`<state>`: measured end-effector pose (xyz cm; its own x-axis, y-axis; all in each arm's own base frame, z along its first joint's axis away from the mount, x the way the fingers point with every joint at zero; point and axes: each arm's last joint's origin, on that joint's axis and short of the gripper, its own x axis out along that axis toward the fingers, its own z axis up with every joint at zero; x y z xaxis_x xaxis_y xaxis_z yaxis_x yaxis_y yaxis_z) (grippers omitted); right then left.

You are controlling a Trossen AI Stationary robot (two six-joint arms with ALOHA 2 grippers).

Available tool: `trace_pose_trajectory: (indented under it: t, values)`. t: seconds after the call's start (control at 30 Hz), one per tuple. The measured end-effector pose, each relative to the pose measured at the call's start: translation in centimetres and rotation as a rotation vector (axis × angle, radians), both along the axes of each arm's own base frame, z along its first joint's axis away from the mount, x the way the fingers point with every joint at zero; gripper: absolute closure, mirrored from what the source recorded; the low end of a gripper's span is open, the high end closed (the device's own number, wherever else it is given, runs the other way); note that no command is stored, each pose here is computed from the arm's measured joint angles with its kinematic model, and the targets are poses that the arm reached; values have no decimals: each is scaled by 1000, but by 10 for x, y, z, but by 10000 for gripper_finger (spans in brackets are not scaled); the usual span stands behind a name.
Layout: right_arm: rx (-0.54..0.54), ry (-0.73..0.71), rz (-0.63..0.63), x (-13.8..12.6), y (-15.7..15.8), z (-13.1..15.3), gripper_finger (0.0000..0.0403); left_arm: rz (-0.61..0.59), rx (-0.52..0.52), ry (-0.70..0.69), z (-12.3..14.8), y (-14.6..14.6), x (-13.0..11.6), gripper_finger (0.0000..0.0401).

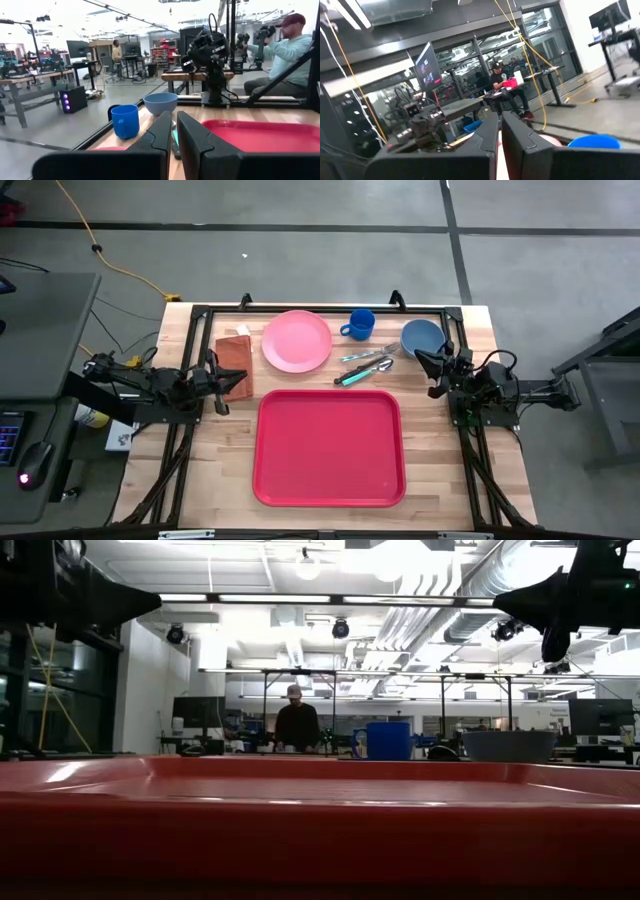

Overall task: Set up tray
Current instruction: Put the blue mug on the red serving tray

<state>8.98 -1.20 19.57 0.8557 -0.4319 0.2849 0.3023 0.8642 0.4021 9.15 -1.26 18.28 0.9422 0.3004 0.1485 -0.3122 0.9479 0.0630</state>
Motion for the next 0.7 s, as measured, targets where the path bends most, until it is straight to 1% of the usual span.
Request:
trace_pose_trajectory:
  t: [0.17, 0.33, 0.4, 0.5, 0.6, 0.7]
  values:
    - [162, -99, 42, -1, 0, 2, 402, 13, -31, -9, 0, 0, 0, 341]
    - [168, -128, 62, -1, 0, 4, 402, 62, -60, -28, 3, 2, -1, 341]
    - [127, -141, 62, -2, 0, 7, 402, 71, -43, -23, 5, 2, -2, 341]
    - [15, -163, 35, -6, 1, 16, 402, 89, -33, -33, 11, 3, -3, 341]
    - [-49, -172, -41, -14, -1, 41, 402, 93, -37, -41, 14, 4, -4, 341]
    - [-122, -75, -134, -22, -2, 77, 402, 94, -39, -49, 17, 4, -5, 341]
